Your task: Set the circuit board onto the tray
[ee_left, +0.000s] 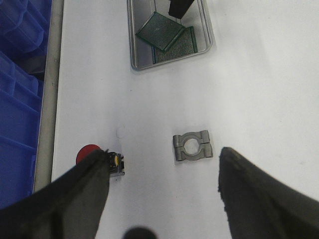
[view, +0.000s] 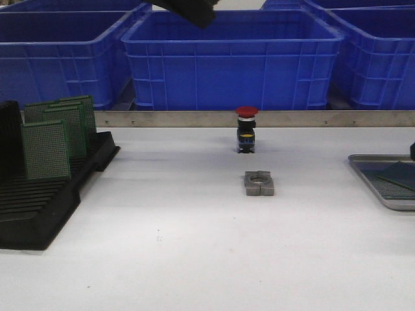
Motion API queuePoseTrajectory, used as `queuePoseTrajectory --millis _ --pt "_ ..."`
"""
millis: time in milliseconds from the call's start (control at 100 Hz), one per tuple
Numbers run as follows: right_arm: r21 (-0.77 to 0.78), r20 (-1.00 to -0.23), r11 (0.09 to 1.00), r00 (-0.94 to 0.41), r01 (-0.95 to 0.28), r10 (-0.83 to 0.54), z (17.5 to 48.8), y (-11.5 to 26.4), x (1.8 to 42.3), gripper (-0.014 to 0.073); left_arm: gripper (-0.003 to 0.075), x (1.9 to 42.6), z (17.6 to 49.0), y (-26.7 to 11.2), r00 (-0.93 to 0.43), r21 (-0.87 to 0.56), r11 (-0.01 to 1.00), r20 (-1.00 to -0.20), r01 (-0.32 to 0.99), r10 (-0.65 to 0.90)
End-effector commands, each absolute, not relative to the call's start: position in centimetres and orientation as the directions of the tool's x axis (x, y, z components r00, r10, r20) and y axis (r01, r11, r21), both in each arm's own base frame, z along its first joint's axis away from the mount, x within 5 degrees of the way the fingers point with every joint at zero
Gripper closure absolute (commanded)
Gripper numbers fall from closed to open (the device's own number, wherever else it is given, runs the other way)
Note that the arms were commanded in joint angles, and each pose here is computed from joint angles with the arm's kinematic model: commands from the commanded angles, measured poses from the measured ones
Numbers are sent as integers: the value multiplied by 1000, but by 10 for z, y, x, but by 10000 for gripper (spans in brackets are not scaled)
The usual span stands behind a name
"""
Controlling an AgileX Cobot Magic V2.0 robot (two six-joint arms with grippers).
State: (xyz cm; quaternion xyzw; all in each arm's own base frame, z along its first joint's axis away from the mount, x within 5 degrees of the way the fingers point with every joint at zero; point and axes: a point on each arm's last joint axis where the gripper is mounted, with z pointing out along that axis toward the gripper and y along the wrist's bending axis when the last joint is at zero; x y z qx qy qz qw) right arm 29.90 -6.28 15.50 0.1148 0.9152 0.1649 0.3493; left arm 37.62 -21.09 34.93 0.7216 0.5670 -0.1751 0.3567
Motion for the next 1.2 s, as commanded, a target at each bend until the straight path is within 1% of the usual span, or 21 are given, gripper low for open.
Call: queuePoseTrajectory --millis 0,50,100,150,180,220,230,260,270,280,300,320,340,360,370,420,570,660,830,970,1190 --pt "374 -652 926 -696 50 301 174 -63 301 64 281 365 385 -210 324 377 -52 -706 925 629" --pt "365 -660 930 -694 39 287 176 -63 300 66 282 365 385 -209 315 371 -47 -709 927 631" --pt "360 -668 933 -691 26 277 179 -63 300 93 284 365 385 -209 296 356 -33 -716 934 632" --pt "351 -680 936 -685 8 262 184 -62 299 160 312 365 385 -209 263 333 -11 -725 943 636" --pt "347 -687 938 -681 -1 254 187 -61 298 230 341 365 385 -208 249 322 -1 -729 947 638" --pt "347 -698 938 -672 -14 248 192 -60 297 317 404 366 384 -207 212 299 25 -732 954 648" --pt "349 -699 937 -671 -18 247 193 -59 297 355 416 366 384 -207 207 295 29 -734 955 647" --pt "350 -708 936 -663 -29 244 197 -58 296 433 489 366 383 -206 168 265 52 -739 963 652" --pt "350 -711 936 -660 -33 243 199 -58 295 473 505 367 383 -205 158 257 57 -739 965 654" --pt "351 -713 936 -658 -37 242 200 -58 295 493 522 367 384 -204 150 251 63 -741 966 654" --pt "352 -720 935 -651 -46 239 203 -57 294 553 591 366 383 -203 121 223 75 -746 972 655" --pt "351 -726 935 -646 -52 237 206 -56 294 610 628 366 384 -203 105 207 80 -748 975 655" --pt "348 -734 935 -639 -64 230 209 -55 293 668 683 366 384 -201 94 198 86 -749 977 656" --pt "345 -742 936 -633 -76 222 212 -54 292 705 736 366 384 -198 80 183 89 -749 979 658" --pt "343 -745 936 -631 -82 218 213 -54 292 715 738 365 384 -198 77 175 84 -747 981 660" --pt "327 -763 939 -615 -106 196 219 -52 290 700 741 366 384 -193 48 149 97 -747 984 663" --pt "286 -812 946 -563 -156 153 238 -46 284 702 741 375 385 -175 -97 63 221 -760 973 643" --pt "249 -843 951 -524 -185 119 252 -40 279 702 741 377 387 -167 -152 31 271 -764 962 628" --pt "178 -899 948 -435 -265 47 280 -14 268 702 741 373 396 -160 -185 22 313 -767 950 614" --pt "133 -928 936 -373 -326 2 298 12 258 702 741 367 404 -155 -200 36 345 -755 938 624" --pt "71 -952 951 -305 -302 -25 311 32 237 702 741 354 423 -151 -236 30 413 -782 910 577"
